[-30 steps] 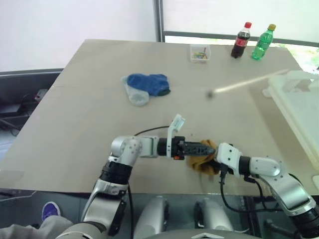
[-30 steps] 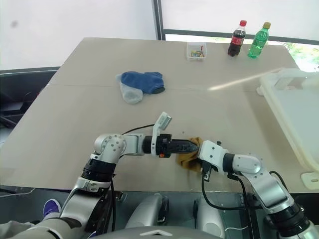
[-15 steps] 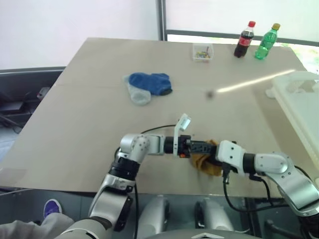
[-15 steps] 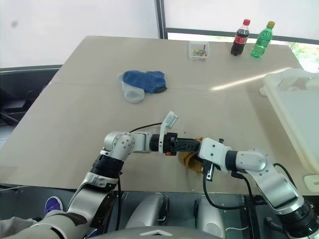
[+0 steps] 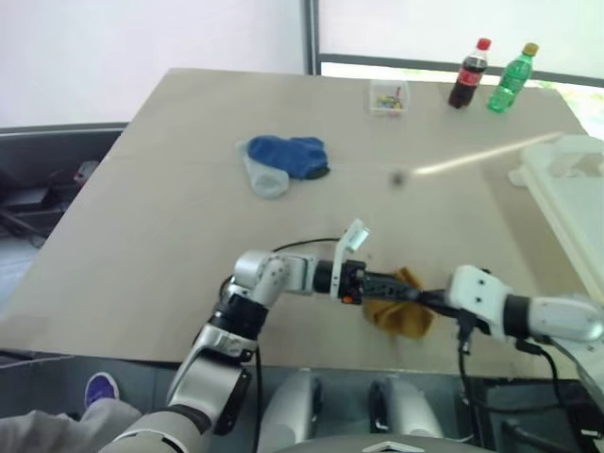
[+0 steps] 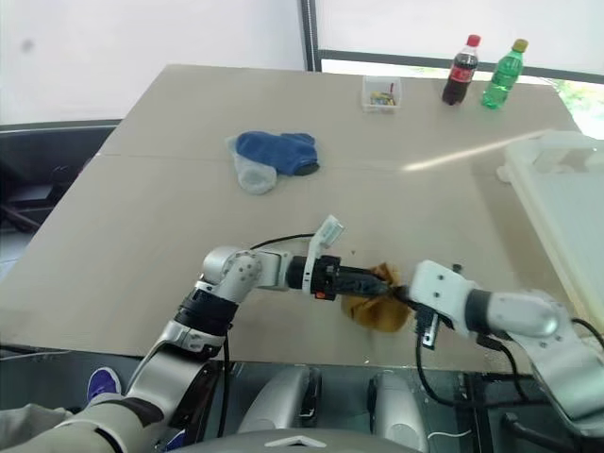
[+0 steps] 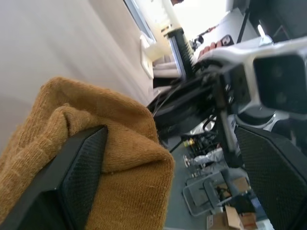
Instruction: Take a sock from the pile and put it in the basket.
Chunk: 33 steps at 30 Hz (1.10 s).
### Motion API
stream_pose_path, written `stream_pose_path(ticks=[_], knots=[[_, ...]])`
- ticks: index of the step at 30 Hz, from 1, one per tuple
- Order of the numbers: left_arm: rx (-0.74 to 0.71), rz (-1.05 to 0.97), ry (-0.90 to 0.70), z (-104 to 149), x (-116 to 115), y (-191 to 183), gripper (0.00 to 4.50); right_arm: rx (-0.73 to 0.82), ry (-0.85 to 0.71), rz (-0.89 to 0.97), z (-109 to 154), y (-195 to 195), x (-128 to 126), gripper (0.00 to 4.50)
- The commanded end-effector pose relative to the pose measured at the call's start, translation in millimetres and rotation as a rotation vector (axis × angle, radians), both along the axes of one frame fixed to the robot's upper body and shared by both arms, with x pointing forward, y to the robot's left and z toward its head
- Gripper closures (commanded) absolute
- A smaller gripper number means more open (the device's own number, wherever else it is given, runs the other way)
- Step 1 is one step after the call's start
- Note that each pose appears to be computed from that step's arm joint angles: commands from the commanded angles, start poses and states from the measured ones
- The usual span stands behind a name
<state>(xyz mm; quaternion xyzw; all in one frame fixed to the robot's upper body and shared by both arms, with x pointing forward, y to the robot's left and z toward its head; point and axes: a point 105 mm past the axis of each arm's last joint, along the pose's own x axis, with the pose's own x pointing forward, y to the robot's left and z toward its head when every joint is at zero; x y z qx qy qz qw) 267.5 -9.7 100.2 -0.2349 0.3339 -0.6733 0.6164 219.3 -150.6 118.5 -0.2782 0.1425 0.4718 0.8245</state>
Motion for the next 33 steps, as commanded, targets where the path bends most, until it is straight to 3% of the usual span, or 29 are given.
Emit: stream_pose_path(ticks=[1,7,12,17,22,24,27,33], knots=[[0.033,-0.033,-0.043,-8.6,-1.5,-3.2,0.02,0.100,-0.056,-0.017,21.1,3.2,-3.8,4.50],[-0.006,-0.044,-0.126,-2.9,-1.4,-1.7,0.02,0.194,-0.082,-0.026,18.6,27.8,10.3,4.50],[-0.056,-0.036,-0.224,11.7,-3.1,11.5,0.02,0.192,-0.034,-0.023,-11.6,46.6,30.5,4.50],[-0.048,-0.011,-0.340,21.9,-7.8,36.7,0.02,0.167,-0.010,-0.017,-23.1,42.4,29.8,4.50],[0.058,0.058,-0.510,15.3,-13.7,77.2,0.02,0.165,0.002,-0.013,-23.7,37.7,26.0,4.50],[0.012,0.117,-0.649,25.6,-14.1,89.6,0.02,0.171,0.014,-0.024,-24.8,35.5,24.8,4.50],[0.028,0.118,-0.681,26.4,-17.7,100.5,0.02,0.168,0.039,-0.037,-31.2,32.8,24.2,4.50],[0.080,0.095,-0.777,23.9,-16.1,102.2,0.02,0.051,0.107,-0.023,-73.4,26.7,22.0,4.50]])
